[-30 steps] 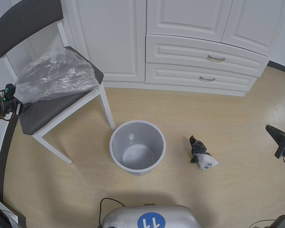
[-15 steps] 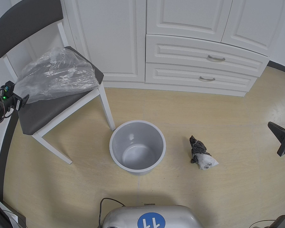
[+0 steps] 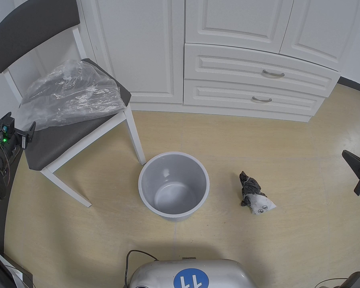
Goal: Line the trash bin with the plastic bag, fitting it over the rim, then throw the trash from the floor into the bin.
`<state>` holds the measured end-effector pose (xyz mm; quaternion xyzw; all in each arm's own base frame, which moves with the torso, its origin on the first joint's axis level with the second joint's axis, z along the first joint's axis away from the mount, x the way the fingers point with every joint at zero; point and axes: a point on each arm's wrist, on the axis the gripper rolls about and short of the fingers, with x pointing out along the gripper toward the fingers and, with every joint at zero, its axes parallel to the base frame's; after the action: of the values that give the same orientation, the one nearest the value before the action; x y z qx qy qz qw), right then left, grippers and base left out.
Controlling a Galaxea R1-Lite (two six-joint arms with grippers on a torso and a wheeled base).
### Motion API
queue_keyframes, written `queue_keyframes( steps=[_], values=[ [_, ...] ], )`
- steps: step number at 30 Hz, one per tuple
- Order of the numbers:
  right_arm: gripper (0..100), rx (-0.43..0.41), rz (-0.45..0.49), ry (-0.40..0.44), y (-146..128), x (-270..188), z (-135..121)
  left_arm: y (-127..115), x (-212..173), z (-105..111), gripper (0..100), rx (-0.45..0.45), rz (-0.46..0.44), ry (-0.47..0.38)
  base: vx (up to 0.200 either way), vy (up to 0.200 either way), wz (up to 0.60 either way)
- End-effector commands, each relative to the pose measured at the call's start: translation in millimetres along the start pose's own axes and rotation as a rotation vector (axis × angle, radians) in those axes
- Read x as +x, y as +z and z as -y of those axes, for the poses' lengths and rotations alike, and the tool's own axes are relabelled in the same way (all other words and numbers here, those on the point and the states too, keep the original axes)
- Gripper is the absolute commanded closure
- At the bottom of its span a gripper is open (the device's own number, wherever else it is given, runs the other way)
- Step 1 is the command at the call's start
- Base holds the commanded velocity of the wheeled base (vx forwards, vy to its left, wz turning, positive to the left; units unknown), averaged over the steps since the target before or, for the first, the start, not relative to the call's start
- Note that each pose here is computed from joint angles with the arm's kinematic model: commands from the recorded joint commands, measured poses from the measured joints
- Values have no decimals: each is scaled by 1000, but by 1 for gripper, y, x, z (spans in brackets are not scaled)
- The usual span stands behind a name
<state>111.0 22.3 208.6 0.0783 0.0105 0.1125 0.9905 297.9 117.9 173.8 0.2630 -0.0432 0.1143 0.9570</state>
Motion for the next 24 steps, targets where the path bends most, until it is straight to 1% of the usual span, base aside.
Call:
queue_keyframes(
  steps=[1,4,5,11,19,20,24],
  values=[
    [100,-1,14,3,3,-1,0,-8,5,6,0,-10,-20,-20,0,0,0],
    [100,-1,17,3,3,-2,-1,-7,11,6,0,-11,-14,-22,0,0,0],
    [100,-1,23,4,4,-2,-1,-7,19,8,0,-10,-2,-22,0,0,0],
    [100,-2,41,6,7,-5,-1,-8,34,11,0,-13,3,-33,0,0,0],
    [100,-4,53,8,9,-7,-2,-1,44,7,0,-14,-3,-40,0,0,0],
    [100,-4,53,8,9,-7,-2,-1,43,7,100,-14,-1,-41,0,0,0],
    [100,-3,52,7,9,-7,-2,1,43,8,100,-16,3,-45,0,0,0]
  ],
)
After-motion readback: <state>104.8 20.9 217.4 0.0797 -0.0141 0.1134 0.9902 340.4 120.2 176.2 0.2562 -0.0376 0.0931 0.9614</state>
